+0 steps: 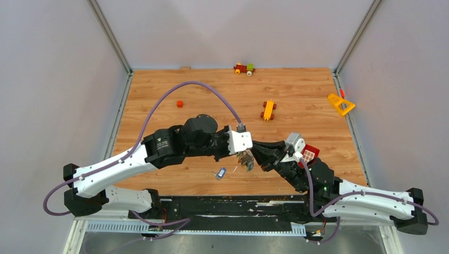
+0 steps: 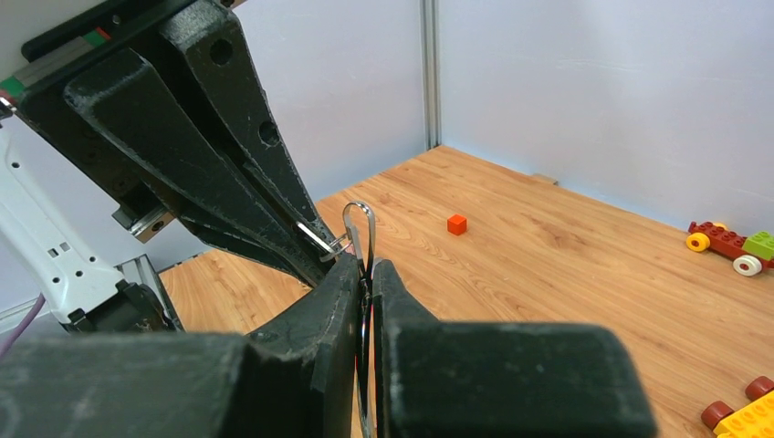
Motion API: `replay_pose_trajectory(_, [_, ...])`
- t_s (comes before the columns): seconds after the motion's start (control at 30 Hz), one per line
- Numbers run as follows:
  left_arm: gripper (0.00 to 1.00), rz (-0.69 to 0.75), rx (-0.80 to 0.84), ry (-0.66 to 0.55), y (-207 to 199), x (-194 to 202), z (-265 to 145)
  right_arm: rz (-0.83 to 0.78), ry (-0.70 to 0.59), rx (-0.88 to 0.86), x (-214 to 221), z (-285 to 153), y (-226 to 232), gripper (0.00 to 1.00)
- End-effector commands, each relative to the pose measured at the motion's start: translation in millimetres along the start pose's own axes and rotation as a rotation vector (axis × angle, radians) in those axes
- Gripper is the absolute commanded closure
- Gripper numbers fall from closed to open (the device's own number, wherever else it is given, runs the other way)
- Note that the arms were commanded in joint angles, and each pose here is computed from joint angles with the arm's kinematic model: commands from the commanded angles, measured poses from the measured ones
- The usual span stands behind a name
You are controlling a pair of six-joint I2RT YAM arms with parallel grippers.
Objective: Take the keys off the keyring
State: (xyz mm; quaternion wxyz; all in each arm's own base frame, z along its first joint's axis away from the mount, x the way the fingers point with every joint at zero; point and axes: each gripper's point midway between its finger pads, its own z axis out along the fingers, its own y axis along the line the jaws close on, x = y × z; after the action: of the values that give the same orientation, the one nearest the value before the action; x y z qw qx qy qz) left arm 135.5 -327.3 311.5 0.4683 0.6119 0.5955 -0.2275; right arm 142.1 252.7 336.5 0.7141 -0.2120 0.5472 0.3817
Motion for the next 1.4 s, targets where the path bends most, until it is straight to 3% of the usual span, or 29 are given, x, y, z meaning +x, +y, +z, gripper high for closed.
replay_pose_trajectory(0.0, [1.0,-0.039,0.048,0.049,-15,19,1,0.09,-0.157,0.083,-48,-7,-18,1.0])
replay_pose_trajectory(0.8, [1.0,-0.084,0.16,0.108,-34,26,30,0.063,-0.166,0.097,-51,-8,-22,1.0])
replay_pose_trajectory(1.07, [1.0,-0.182,-0.002,0.094,-25,59,13,0.083,-0.131,0.275,-45,-27,-58,1.0])
replay_pose_trajectory(1.2, [0.87,-0.308,-0.102,0.038,-29,93,14,0.077,-0.095,0.344,-39,-36,-72,1.0])
replay_pose_trajectory(1.37, [0.7,-0.446,-0.195,-0.006,-35,134,22,0.071,-0.033,0.306,-34,-36,-65,1.0])
